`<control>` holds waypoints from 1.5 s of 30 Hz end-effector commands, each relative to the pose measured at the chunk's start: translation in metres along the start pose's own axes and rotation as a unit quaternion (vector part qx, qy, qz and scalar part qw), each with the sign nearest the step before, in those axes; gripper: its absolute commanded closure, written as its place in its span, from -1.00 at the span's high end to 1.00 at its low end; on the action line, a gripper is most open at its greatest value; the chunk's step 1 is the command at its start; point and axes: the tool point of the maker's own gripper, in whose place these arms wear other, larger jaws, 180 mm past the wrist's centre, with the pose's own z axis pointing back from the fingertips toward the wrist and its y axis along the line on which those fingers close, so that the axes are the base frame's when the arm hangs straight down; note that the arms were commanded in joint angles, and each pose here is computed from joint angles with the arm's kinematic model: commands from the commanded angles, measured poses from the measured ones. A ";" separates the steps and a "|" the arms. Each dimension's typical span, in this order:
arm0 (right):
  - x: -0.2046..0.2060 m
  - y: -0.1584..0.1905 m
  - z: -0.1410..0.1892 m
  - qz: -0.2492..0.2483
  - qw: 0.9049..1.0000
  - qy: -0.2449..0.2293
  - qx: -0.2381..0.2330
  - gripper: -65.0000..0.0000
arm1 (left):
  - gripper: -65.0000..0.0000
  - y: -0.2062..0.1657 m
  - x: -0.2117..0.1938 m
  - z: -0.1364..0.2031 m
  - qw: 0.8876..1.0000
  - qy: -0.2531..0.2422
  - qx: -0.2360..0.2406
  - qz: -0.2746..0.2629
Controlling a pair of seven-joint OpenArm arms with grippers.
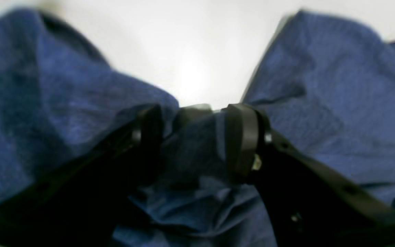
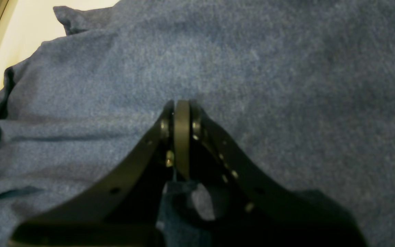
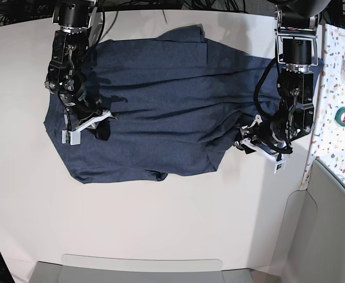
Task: Layout the t-shirt on the table in an organized manner, then fold the t-shirt properly
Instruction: 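Regrasp the shirt side with the left gripper further inward, then pull the grasped shirt side outward with the left gripper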
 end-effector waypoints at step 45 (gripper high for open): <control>-0.059 -0.022 0.009 0.015 0.992 0.119 -0.047 -1.00 | -1.00 0.069 0.071 0.027 0.977 -0.182 0.044 0.100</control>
